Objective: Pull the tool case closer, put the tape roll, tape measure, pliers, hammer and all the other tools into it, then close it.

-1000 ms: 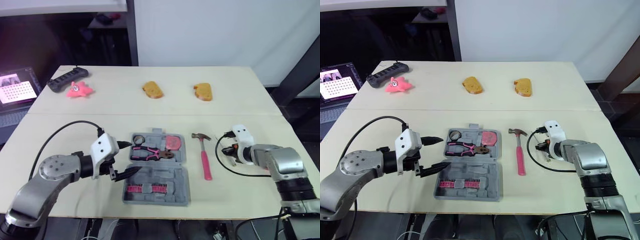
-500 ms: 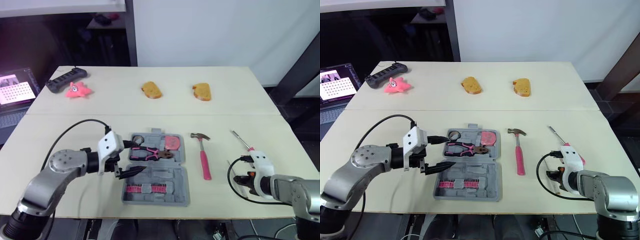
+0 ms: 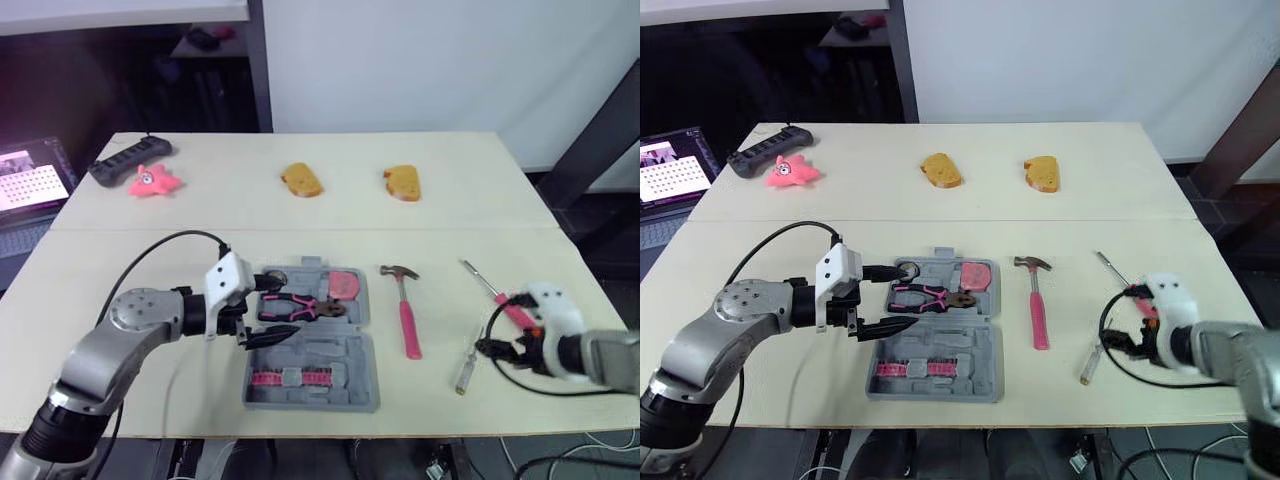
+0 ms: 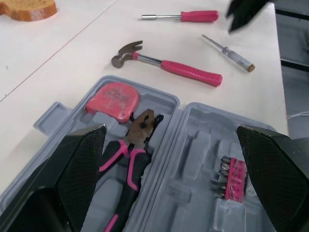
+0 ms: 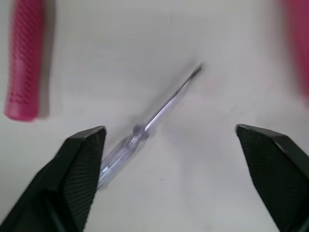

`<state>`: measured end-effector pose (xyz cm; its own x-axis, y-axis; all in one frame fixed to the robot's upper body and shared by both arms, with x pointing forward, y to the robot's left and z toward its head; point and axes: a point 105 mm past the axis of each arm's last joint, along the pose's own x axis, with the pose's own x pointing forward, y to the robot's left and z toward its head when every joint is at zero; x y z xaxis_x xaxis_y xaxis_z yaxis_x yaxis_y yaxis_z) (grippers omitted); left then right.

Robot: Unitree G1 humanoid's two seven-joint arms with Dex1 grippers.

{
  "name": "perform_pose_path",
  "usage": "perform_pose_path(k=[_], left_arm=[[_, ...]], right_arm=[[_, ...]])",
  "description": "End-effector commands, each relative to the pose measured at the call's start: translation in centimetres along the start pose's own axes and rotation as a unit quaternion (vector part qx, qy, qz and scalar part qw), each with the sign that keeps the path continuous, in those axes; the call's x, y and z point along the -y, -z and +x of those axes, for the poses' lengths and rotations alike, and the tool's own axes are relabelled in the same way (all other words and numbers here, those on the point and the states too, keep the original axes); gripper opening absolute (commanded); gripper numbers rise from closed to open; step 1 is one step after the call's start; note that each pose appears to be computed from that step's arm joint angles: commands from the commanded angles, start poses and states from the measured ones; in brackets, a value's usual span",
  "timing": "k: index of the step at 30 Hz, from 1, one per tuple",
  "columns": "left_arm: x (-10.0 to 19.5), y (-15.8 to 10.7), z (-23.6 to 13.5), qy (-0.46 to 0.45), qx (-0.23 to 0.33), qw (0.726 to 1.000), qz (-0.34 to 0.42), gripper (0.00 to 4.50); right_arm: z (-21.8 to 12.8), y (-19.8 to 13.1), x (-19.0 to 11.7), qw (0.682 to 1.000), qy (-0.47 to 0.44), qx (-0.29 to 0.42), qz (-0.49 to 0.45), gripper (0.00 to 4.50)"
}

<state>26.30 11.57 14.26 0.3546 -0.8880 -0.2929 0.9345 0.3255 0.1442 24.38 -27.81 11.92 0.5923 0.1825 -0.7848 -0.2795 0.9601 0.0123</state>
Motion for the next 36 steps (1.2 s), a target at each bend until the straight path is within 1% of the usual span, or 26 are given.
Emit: perform_pose_path(k=[1,2,3,4,6,8,9,13,14,16,19,24,27,29,34,35,36], left_arm=[[-0.2,-0.8,-0.3,-0.001,0.011,1.000,0.011,4.50],[-0.2,-0.9,-0.4,-0.001,0.012,1.000,0.012,4.50],[-0.2,-0.9,-0.4,-0.002,0.012,1.000,0.012,4.50],[-0.2,-0.9,-0.4,-0.002,0.012,1.000,0.012,4.50],[-0.1,-0.8,-0.5,-0.004,0.011,1.000,0.012,4.50],[0.0,-0.8,-0.7,-0.007,0.011,1.000,0.012,4.50],[0.0,-0.8,-0.8,-0.009,0.010,1.000,0.012,4.50],[0.1,-0.8,-1.1,-0.017,0.007,1.000,0.012,4.50],[0.1,-0.8,-1.2,-0.019,0.005,1.000,0.012,4.50],[0.2,-0.7,-1.4,-0.023,0.003,1.000,0.011,4.50],[0.4,-0.7,-1.6,-0.029,0.001,1.000,0.009,4.50],[0.6,-0.7,-1.7,-0.036,0.002,0.999,0.007,4.50],[0.7,-0.8,-1.7,-0.042,0.002,0.999,0.006,4.50],[0.7,-0.8,-1.8,-0.043,0.002,0.999,0.006,4.50],[0.8,-0.6,-2.0,-0.048,-0.001,0.999,0.004,4.50],[0.8,-0.5,-2.0,-0.049,-0.001,0.999,0.003,4.50],[0.8,-0.5,-2.0,-0.049,-0.001,0.999,0.003,4.50]], right_arm=[[-1.5,-3.2,-1.8,0.976,-0.038,0.031,-0.210,4.46],[-1.5,-3.5,-1.8,0.958,-0.032,0.034,-0.282,4.46],[-1.4,-3.9,-2.0,0.933,-0.036,0.046,-0.354,4.46],[-1.4,-4.0,-2.1,0.915,-0.042,0.054,-0.398,4.46],[-0.5,-3.0,-1.9,0.833,-0.079,0.016,-0.548,4.46],[0.3,-1.0,-1.1,0.771,-0.122,-0.044,-0.623,4.46],[0.6,-0.4,-0.8,0.745,-0.133,-0.057,-0.651,4.46],[2.3,1.2,0.0,0.650,-0.159,-0.073,-0.740,4.46],[2.7,1.7,0.2,0.634,-0.168,-0.079,-0.751,4.46],[3.5,2.2,0.4,0.614,-0.178,-0.076,-0.765,4.46],[4.4,2.1,-0.3,0.598,-0.192,-0.064,-0.775,4.46],[5.6,2.2,-0.6,0.575,-0.208,-0.069,-0.788,4.46],[6.1,2.6,-0.8,0.568,-0.220,-0.079,-0.789,3.64],[6.3,2.7,-0.9,0.565,-0.227,-0.080,-0.789,2.71],[6.5,2.4,-1.2,0.559,-0.229,-0.077,-0.793,0.17],[6.5,2.2,-1.2,0.560,-0.228,-0.077,-0.793,0.07],[6.4,2.0,-1.1,0.560,-0.226,-0.076,-0.793,0.07]])
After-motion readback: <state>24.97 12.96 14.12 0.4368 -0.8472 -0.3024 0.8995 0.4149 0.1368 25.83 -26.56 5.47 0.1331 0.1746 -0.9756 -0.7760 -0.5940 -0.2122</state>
